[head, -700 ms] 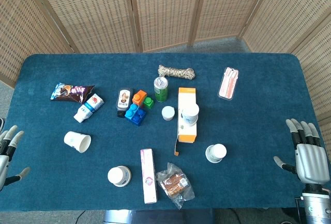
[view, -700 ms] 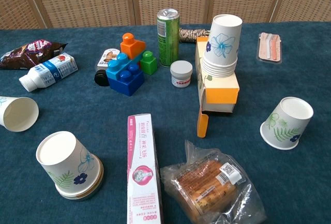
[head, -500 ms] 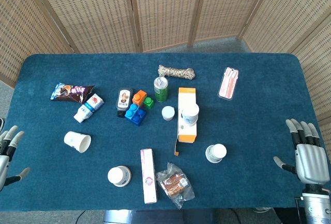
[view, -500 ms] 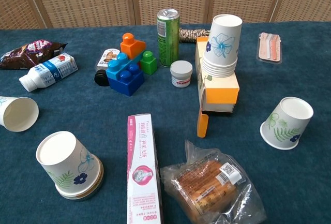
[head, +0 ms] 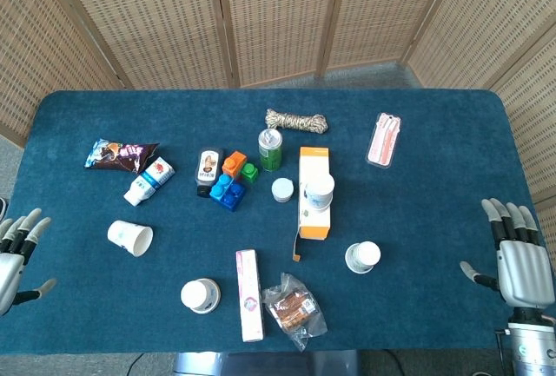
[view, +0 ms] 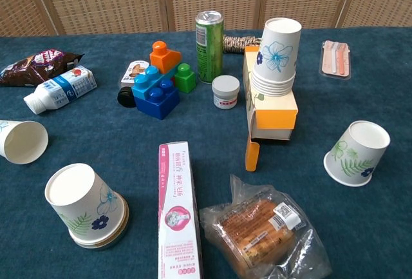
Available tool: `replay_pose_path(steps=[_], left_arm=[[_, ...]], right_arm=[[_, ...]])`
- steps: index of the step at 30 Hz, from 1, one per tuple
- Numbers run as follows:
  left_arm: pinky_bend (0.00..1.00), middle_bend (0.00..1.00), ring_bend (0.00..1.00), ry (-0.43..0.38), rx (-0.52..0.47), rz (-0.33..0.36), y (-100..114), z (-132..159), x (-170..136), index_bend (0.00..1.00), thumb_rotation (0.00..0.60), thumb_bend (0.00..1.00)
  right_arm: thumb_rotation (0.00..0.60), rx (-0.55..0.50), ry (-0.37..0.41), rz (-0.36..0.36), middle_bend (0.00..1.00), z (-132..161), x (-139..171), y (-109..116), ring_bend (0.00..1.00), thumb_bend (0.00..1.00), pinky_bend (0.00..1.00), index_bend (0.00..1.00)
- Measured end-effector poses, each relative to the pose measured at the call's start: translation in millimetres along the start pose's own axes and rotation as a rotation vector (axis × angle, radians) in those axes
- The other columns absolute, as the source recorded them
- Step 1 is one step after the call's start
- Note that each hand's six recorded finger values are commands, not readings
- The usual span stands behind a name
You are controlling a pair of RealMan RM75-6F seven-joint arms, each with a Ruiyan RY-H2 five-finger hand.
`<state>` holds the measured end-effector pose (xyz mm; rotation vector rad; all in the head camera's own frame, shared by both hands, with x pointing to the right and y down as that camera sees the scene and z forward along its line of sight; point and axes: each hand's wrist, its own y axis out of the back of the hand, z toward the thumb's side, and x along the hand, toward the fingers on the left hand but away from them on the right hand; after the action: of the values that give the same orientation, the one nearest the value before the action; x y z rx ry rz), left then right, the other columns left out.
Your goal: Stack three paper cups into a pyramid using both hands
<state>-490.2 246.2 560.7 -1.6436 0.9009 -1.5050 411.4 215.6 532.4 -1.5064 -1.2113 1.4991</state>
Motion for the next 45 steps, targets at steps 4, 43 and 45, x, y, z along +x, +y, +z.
replay_pose_path(steps=[4, 43, 45], left_arm=[[0.0, 0.0, 0.0, -0.015, 0.016, 0.01, -3, 0, 9, 0.0, 0.6, 0.21], [0.0, 0.05, 0.01, -0.192, 0.239, -0.069, -91, 48, 103, 0.01, 0.6, 0.22], [0.0, 0.14, 0.05, -0.193, 0.244, -0.058, -90, 51, 104, 0.06, 0.6, 0.22]], right_arm=[[0.6, -0.01, -0.005, -0.001, 0.0, -3, 0, 2, 0.0, 0.05, 0.0, 0.0], [0.6, -0.044, -0.019, 0.002, 0.0, -9, -1, 6, 0.0, 0.05, 0.0, 0.0], [0.6, -0.045, -0.02, 0.003, 0.0, -9, -1, 6, 0.0, 0.05, 0.0, 0.0]])
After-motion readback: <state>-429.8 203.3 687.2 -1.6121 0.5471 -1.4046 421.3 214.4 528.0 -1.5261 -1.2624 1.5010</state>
